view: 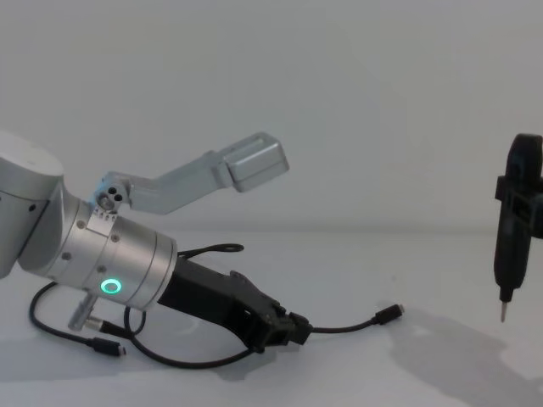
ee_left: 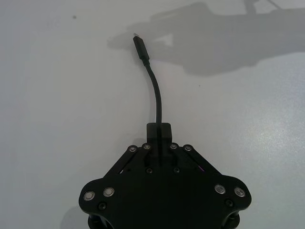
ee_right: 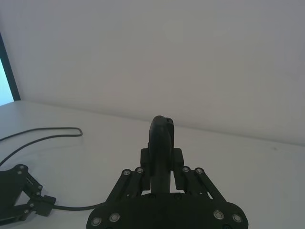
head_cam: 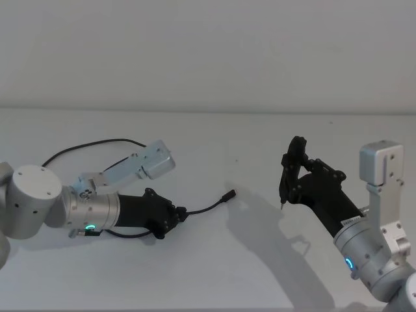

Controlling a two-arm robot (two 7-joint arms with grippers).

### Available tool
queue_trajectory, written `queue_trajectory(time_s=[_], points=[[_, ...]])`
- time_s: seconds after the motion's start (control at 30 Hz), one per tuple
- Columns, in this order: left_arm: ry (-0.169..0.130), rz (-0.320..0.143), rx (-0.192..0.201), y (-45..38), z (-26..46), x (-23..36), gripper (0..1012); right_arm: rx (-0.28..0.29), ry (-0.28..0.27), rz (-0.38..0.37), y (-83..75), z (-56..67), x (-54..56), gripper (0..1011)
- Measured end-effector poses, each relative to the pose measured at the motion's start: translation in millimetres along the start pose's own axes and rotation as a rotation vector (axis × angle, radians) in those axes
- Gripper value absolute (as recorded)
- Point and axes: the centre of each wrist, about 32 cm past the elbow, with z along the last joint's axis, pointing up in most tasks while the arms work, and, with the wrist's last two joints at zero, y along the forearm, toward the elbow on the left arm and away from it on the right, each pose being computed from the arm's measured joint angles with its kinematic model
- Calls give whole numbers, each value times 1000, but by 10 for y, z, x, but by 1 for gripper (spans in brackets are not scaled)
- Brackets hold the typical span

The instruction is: Pick up the data cable with the one hand.

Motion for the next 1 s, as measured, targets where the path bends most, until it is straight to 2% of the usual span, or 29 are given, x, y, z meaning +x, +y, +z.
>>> queue_trajectory(time_s=[0.27, 0.5, 0.6, 0.7, 0.73, 0.83, 0.9, 0.93, 1.0], points=[[-44, 19, -40, 8, 3, -21, 40, 40, 31, 1, -7, 89, 28, 274], [-109, 38, -99, 34, 12, -43, 40, 97, 92, 7, -17, 230, 66, 274], [-155, 43, -138, 62, 23, -54, 40, 124, 125, 10, -21, 293, 81, 275], [-185, 45, -163, 80, 29, -59, 40, 149, 160, 11, -23, 353, 98, 275], [-206, 46, -180, 95, 34, -64, 39, 154, 169, 11, -23, 363, 102, 275], [-234, 47, -203, 117, 41, -67, 39, 174, 208, 13, -22, 410, 111, 275], [-275, 45, -237, 153, 53, -74, 39, 187, 241, 12, -17, 440, 119, 274], [-275, 45, -237, 153, 53, -74, 40, 190, 252, 12, -15, 447, 121, 274], [-302, 43, -260, 179, 64, -78, 40, 200, 282, 12, -5, 470, 127, 275]])
